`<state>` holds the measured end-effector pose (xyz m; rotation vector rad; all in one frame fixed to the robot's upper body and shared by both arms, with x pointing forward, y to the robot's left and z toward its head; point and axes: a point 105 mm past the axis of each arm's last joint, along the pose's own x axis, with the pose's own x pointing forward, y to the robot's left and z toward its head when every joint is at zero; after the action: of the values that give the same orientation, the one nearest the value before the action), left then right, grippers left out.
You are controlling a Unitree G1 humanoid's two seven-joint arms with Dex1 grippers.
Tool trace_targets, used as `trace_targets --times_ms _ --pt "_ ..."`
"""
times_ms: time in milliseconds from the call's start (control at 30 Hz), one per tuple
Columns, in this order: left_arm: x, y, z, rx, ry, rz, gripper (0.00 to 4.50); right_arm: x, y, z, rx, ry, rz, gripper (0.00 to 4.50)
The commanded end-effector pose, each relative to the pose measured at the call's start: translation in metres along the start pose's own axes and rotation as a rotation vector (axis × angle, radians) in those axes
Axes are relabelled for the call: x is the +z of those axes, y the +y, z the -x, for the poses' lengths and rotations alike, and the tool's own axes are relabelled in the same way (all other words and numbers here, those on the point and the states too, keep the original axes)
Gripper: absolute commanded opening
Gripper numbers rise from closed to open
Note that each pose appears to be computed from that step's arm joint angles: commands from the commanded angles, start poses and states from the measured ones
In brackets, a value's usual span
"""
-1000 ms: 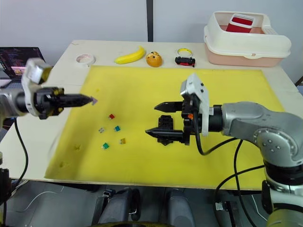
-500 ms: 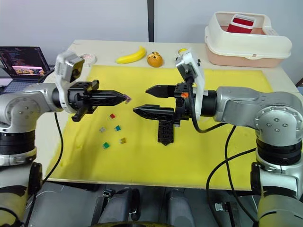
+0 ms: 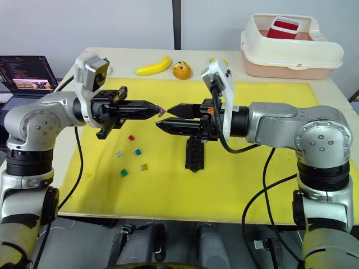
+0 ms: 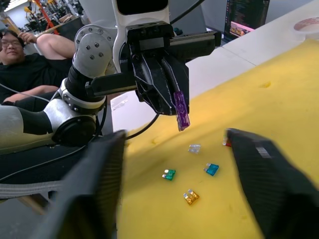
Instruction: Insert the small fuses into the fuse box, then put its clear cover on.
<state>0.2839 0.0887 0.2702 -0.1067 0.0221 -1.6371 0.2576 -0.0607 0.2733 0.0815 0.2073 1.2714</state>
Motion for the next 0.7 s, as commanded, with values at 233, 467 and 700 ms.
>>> trace_targets --times_ms 233,467,700 --pt "0.0018 -0.0034 0.0010 0.006 0.013 -0.041 0.00 0.0117 0.0076 -0.0012 0.027 -0.031 0.030 2.66" --pt "-0.0012 -0.0039 0.0003 0.003 0.019 -0.036 0.00 0.0107 0.0093 -0.0036 0.035 -0.031 0.019 2.66" --pt "-0.0011 -0.0040 -0.0001 0.001 0.017 -0.035 0.00 0.0079 0.0089 -0.0053 0.031 -0.018 0.015 2.66"
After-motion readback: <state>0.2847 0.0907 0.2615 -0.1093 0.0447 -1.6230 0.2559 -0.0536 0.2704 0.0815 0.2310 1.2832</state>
